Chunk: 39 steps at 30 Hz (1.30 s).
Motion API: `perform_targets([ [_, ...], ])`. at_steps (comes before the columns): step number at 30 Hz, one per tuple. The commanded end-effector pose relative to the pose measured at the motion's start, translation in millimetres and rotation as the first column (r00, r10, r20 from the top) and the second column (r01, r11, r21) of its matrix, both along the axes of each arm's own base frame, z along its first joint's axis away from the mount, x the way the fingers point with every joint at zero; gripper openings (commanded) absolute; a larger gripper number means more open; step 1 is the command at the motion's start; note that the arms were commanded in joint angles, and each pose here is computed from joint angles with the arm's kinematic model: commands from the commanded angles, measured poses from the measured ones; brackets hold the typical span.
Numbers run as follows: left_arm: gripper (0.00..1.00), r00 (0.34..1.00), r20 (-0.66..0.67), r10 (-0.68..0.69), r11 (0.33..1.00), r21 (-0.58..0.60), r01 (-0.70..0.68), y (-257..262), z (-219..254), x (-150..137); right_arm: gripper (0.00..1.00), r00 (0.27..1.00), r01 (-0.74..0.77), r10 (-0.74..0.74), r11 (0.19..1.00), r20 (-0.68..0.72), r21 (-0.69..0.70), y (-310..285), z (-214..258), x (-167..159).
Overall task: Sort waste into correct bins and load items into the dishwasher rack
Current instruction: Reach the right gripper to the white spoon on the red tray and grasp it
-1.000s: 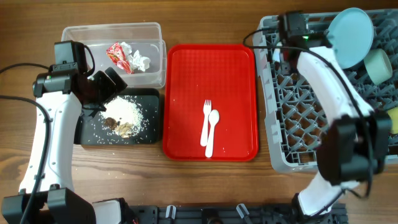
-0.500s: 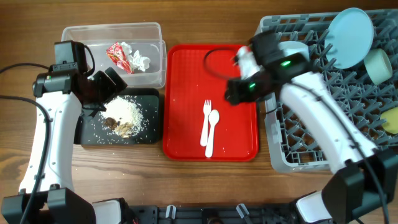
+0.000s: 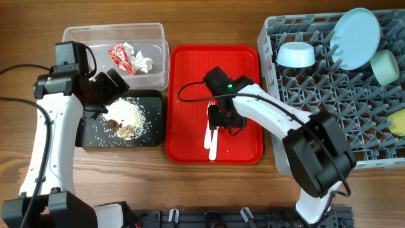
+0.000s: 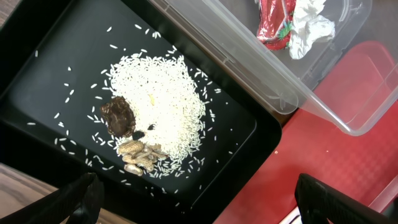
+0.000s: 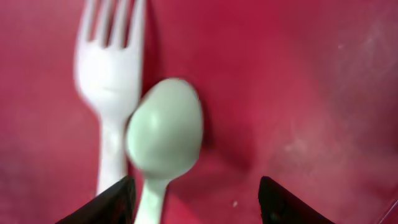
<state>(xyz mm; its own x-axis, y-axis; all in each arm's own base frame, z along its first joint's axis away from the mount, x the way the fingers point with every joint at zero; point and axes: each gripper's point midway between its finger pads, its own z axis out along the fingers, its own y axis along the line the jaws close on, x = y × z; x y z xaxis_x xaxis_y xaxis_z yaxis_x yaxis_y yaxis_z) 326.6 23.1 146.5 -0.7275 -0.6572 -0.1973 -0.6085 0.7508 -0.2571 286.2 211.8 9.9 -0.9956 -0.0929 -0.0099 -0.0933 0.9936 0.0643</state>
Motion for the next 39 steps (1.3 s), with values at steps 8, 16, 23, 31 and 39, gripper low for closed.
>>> perform_targets([
  [8, 1.0, 1.0, 0.009, 0.011, 1.0, -0.014, -0.011, 0.0, 3.8, 0.5, 0.62, 0.998, 0.063, -0.064, 0.99, -0.005, -0.13, -29.3, -23.3, 7.5],
  [16, 1.0, 1.0, 0.005, 0.011, 1.0, -0.014, -0.011, -0.1, 3.5, -0.3, 0.43, 0.991, 0.129, -0.133, 0.986, -0.026, -0.105, -45.1, -23.4, 16.3],
  [23, 1.0, 1.0, 0.006, 0.011, 1.0, -0.014, -0.011, 0.1, 3.6, -0.3, 0.6, 0.971, 0.215, -0.229, 0.962, -0.072, -0.167, -63.4, -21.8, 4.6],
  [31, 1.0, 1.0, 0.005, 0.011, 1.0, -0.014, -0.01, -0.1, 3.5, -0.3, 0.6, 0.928, 0.277, -0.27, 0.961, -0.255, -0.009, -22.5, -17.3, -23.6],
  [39, 1.0, 1.0, 0.006, 0.004, 1.0, -0.011, -0.004, 0.1, 3.5, -0.4, 0.55, 0.92, 0.344, -0.351, 0.936, -0.172, -0.071, -27.9, -21.1, -13.5],
])
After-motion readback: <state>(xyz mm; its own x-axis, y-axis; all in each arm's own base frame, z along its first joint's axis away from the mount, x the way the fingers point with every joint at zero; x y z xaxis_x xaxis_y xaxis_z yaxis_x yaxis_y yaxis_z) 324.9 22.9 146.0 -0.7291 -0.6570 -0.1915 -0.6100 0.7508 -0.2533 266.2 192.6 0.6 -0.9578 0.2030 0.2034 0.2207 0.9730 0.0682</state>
